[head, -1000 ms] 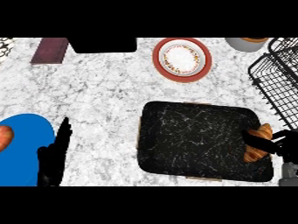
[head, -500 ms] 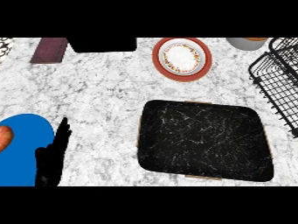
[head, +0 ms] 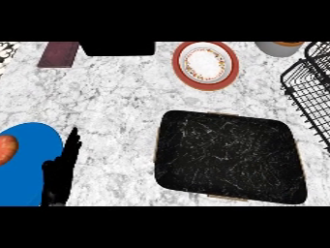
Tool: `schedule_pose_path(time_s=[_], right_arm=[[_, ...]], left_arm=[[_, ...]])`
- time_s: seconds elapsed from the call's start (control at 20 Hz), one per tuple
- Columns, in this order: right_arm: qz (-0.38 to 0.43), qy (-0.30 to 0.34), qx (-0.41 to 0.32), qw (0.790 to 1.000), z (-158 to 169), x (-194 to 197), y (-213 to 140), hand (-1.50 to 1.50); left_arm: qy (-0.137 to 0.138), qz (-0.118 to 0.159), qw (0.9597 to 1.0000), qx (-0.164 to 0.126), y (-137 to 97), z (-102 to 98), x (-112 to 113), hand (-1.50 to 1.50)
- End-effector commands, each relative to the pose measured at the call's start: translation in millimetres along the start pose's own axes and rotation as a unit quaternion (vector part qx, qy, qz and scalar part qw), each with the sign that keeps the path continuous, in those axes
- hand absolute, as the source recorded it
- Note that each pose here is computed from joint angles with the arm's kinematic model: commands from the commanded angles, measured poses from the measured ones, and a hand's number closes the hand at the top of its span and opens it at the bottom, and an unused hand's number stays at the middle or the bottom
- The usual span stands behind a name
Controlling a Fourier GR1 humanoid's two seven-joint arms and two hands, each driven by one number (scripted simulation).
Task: Pick the croissant from the tray and place it in the tiered basket
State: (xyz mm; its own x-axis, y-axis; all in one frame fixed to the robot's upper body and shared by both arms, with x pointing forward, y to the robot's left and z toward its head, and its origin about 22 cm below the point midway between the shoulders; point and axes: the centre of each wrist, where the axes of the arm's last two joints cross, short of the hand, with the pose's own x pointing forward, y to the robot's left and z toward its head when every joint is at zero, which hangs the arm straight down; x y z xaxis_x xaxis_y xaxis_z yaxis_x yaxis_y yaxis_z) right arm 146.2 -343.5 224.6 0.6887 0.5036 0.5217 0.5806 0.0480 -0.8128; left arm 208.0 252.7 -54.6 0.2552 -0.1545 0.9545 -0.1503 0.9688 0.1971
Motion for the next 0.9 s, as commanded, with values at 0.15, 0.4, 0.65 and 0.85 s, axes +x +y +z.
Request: schedule_pose_path(time_s=[0.15, 0.4, 0.65, 0.85], right_arm=[[0.007, 0.033, -0.027, 0.999, 3.1, 33.5, -54.9, 1.50], [-0.014, 0.048, -0.023, 0.999, -53.5, 55.9, -65.9, 1.50], [-0.009, 0.076, -0.014, 0.997, -92.0, 56.9, -38.1, 1.50], [-0.010, 0.067, 0.005, 0.998, -123.2, 59.8, -27.0, 1.50]], left_arm=[[0.006, -0.004, 1.0000, -0.007, -6.7, 0.3, 4.1, 0.00], [0.001, -0.002, 0.9998, -0.019, -16.9, -7.7, -1.1, 0.00], [-0.002, 0.003, 0.9998, -0.021, -18.9, -4.2, 16.4, 0.00], [0.008, -0.013, 0.9996, -0.025, -22.8, -3.9, 1.2, 0.00]])
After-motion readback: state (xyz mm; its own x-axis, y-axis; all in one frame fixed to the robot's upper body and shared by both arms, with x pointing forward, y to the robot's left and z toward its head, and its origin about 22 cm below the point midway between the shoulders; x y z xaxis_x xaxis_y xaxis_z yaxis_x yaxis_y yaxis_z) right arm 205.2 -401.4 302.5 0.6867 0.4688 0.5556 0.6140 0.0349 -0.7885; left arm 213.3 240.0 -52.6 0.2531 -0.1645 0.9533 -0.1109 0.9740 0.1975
